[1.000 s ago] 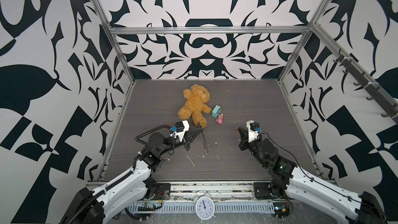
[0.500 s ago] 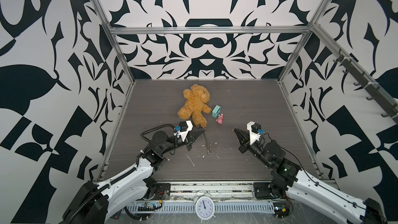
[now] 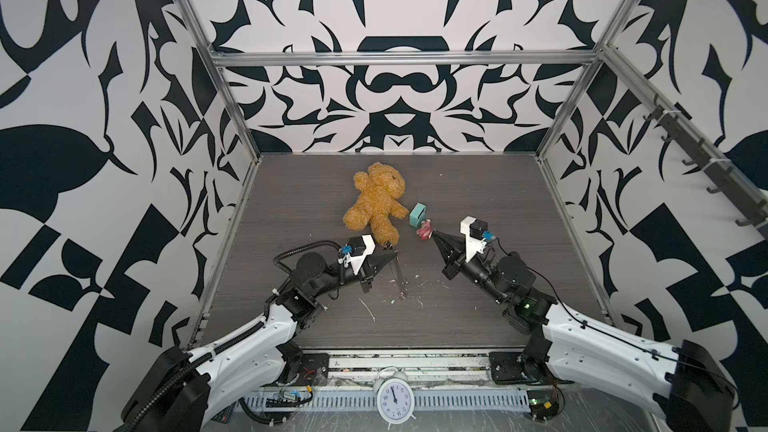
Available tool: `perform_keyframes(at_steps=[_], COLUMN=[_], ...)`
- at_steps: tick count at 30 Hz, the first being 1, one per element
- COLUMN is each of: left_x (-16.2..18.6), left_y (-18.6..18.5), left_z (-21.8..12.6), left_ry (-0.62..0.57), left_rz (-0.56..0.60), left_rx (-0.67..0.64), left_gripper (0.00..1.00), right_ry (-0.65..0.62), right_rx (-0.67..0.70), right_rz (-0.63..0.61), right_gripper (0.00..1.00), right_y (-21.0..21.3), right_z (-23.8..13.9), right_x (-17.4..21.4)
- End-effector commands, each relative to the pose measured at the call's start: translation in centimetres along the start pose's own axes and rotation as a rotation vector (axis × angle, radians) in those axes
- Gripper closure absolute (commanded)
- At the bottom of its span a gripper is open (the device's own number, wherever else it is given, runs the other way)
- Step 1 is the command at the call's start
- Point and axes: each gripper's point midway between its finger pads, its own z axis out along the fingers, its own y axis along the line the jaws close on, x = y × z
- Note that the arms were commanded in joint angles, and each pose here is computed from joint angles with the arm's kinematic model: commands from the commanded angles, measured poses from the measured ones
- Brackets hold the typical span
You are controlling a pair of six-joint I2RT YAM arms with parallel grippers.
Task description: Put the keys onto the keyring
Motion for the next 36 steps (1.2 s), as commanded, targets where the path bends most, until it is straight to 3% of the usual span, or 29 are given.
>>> perform_keyframes(at_steps=[1,11,36], left_x=[-2.0,-1.8,-1.6], left_y=[0.4,1.4,0.1], left_z=[0.5,0.2,1.1], left_ry=[-0.044,-0.02,-0.004], left_rz=[0.038,0.028,0.039], left_rx=[-0.012,-0.086,0.005], left_gripper=[1.0,1.0,1.0], right_ry=[-0.079,-0.043,0.076], right_rx=[-0.097,-0.154,-0.323], right_rz=[-0.023,-0.028,0.022], right_gripper=[1.0,1.0,1.0], right_y=[2.0,2.9,5.5], right_z=[-0.8,-1.3,1.1], right_x=[-2.5,-1.7,1.5])
